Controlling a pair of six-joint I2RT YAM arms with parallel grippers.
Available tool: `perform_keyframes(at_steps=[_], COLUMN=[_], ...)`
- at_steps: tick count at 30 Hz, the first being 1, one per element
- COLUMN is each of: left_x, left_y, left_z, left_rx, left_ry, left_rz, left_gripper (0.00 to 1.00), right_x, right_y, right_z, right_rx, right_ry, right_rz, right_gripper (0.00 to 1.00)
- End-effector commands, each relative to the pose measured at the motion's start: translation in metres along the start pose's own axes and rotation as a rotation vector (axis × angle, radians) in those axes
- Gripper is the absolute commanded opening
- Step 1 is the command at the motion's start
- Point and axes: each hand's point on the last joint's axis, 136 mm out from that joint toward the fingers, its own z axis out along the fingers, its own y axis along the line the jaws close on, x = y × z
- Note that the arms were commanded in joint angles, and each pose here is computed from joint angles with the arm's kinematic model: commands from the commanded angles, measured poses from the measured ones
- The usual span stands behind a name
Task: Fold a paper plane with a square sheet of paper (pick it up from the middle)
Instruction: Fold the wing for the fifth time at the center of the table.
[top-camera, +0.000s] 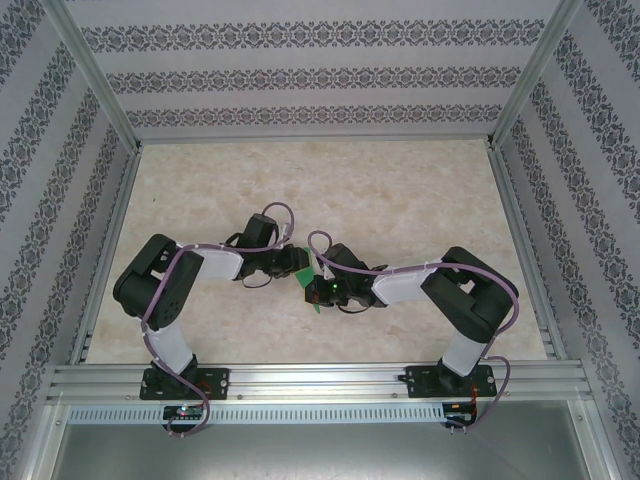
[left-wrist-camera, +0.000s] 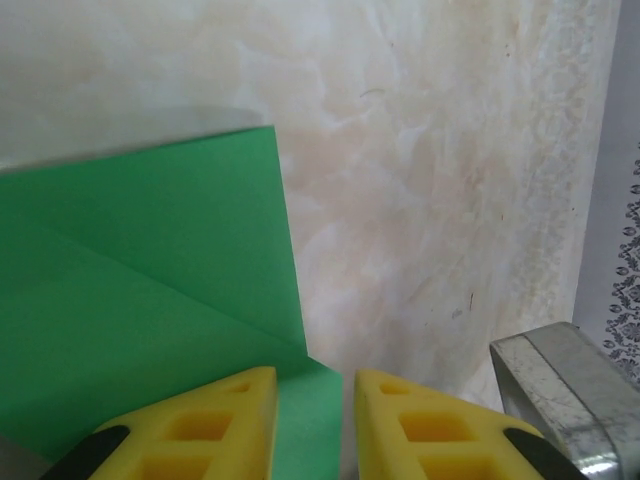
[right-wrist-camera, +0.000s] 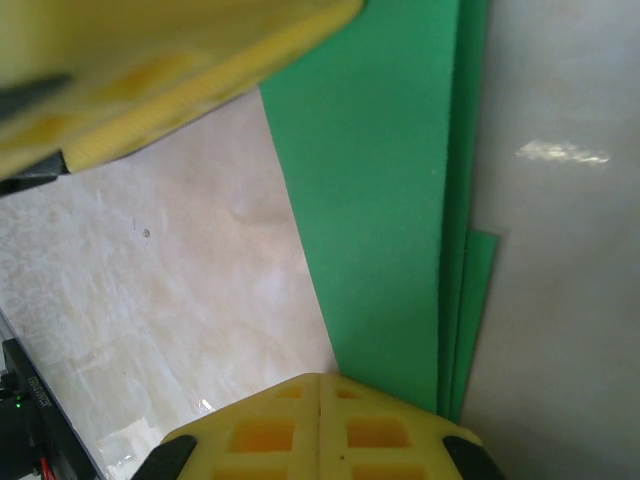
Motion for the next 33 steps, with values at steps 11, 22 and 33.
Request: perform_keyframes(at_steps=[11,22,33], left_x=[0.011,0.008,0.007], left_y=[0.049,0.052,0.060], left_z=[0.012,0.007,0.008], left_rx=[-0.163,-0.210,-0.250], left_ry=[0.000,-0.013,-0.022], left_rz=[-0.059,-0.045,-0.076], left_gripper=[0.24,0.24,0.23], right_x=[0.005,0.026,0.064], right_y=[0.003,-0.027,-0.042], right_z=[-0.013,0.003,-0.011], right_rx=[-0.023,-0.023,0.007], right_ry=[0.010,0.056,0.098], right_rz=[0.023,0.107,0.095], right_gripper=[0.00,0.00,0.00])
